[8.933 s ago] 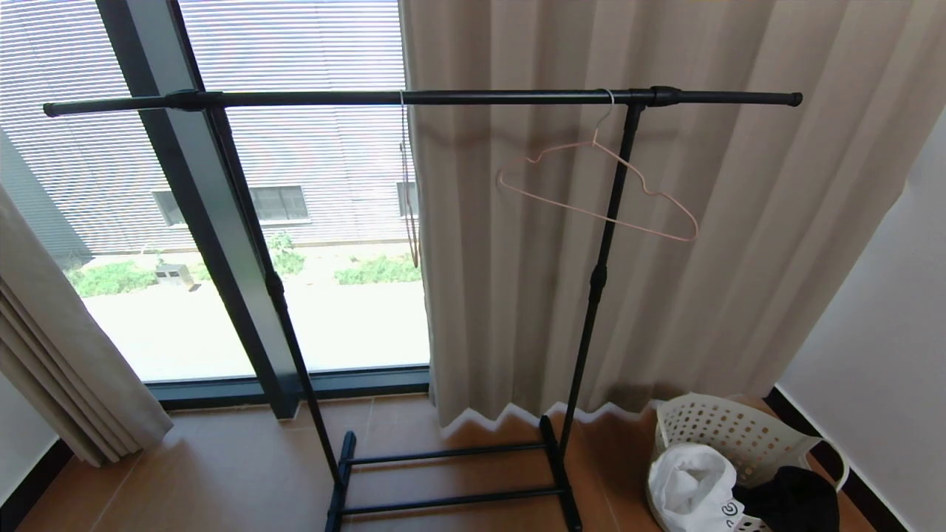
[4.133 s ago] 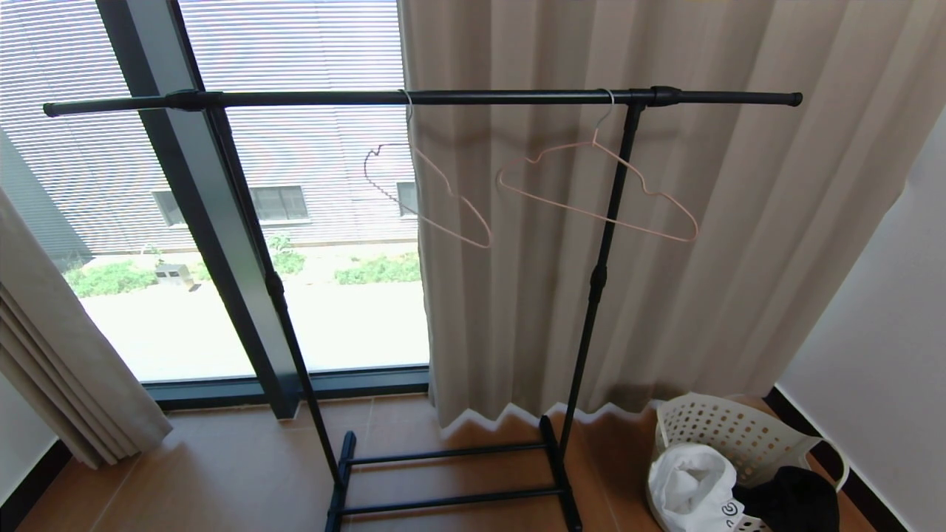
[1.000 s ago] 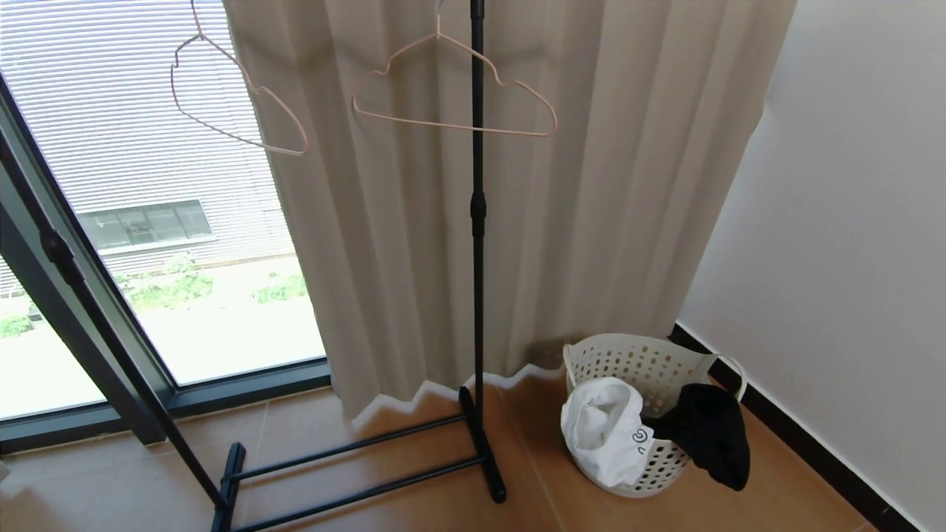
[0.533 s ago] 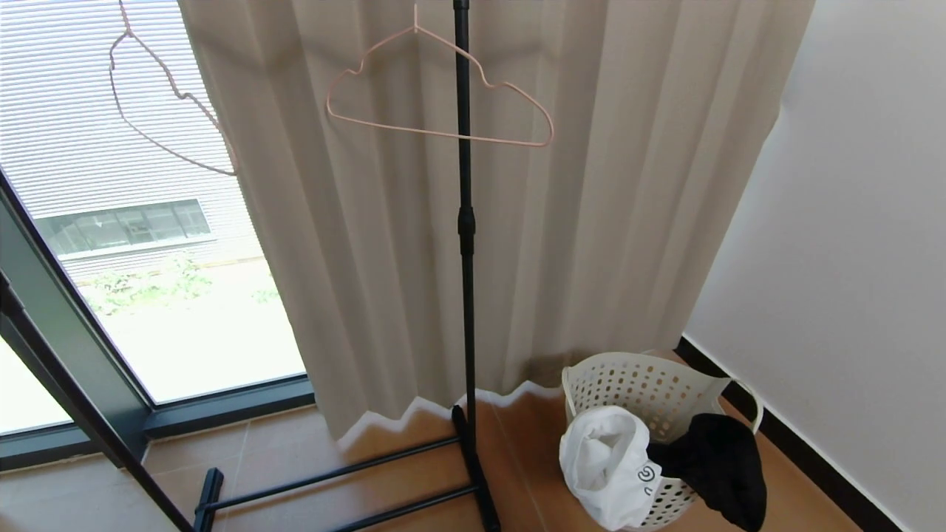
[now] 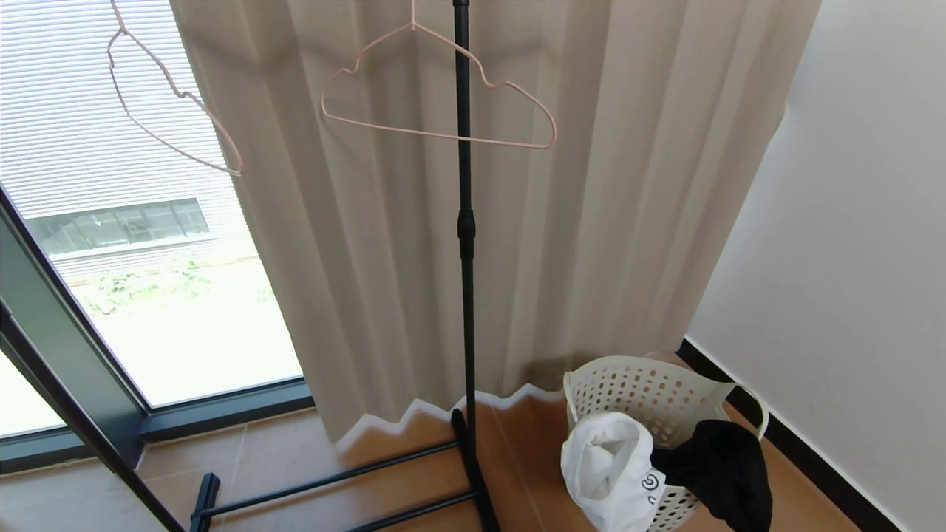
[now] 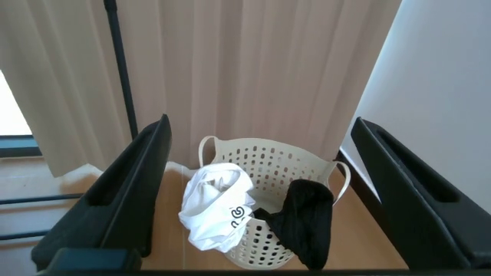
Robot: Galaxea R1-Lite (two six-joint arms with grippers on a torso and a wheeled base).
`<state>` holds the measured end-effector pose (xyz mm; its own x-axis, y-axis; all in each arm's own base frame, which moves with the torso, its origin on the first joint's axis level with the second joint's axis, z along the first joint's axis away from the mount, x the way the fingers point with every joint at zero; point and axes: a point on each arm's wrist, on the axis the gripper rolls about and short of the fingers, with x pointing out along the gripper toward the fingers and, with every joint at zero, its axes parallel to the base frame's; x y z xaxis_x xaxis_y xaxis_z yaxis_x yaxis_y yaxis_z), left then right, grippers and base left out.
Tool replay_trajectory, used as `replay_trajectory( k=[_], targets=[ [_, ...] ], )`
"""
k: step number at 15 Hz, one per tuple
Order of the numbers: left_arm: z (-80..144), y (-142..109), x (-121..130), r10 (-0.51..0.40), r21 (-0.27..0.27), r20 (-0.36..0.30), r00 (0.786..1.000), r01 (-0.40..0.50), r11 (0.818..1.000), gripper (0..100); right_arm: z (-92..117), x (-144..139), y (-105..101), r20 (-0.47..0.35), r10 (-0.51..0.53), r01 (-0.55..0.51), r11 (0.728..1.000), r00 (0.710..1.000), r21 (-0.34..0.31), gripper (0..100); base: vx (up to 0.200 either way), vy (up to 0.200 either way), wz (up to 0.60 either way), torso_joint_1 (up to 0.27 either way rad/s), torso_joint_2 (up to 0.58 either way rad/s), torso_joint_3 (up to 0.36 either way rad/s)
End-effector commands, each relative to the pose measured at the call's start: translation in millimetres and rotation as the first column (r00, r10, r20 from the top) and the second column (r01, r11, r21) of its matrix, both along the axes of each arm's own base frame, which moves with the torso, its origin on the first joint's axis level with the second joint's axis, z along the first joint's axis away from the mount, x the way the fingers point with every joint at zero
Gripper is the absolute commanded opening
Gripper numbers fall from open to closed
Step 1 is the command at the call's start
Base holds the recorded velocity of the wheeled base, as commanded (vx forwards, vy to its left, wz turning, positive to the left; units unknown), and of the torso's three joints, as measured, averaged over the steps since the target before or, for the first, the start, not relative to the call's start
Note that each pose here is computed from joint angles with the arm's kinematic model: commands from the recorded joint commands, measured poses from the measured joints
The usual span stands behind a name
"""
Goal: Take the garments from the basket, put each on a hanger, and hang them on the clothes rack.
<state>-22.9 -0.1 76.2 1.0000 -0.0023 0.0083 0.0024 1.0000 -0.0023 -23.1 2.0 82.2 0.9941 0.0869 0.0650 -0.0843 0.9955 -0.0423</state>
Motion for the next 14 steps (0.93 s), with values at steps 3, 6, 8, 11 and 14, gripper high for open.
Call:
replay_trajectory(
  k=[3,6,8,11,14],
  targets=[
    [0.0,0.0,0.1,-0.001,-0.001,-0.001,1.0,0.001,1.0,100,0.1,0.0,0.0,0.001,0.0,0.0,1.0,1.0,0.0,100,0.0,0.0,0.0,0.0,0.0,0.0],
    [0.0,0.0,0.1,-0.001,-0.001,-0.001,1.0,0.001,1.0,100,0.1,0.0,0.0,0.001,0.0,0.0,1.0,1.0,0.0,100,0.0,0.0,0.0,0.002,0.0,-0.129],
    [0.0,0.0,0.1,-0.001,-0.001,-0.001,1.0,0.001,1.0,100,0.1,0.0,0.0,0.001,0.0,0.0,1.0,1.0,0.0,100,0.0,0.0,0.0,0.002,0.0,-0.178],
    [-0.1,0.0,0.1,-0.001,0.001,-0.002,1.0,0.001,1.0,100,0.1,0.0,0.0,0.001,0.0,0.0,1.0,1.0,0.0,100,0.0,0.0,0.0,-0.002,0.0,-0.196],
    [-0.1,0.0,0.1,-0.001,-0.001,-0.002,1.0,0.001,1.0,100,0.1,0.0,0.0,0.001,0.0,0.0,1.0,1.0,0.0,100,0.0,0.0,0.0,0.004,0.01,-0.199]
  ],
)
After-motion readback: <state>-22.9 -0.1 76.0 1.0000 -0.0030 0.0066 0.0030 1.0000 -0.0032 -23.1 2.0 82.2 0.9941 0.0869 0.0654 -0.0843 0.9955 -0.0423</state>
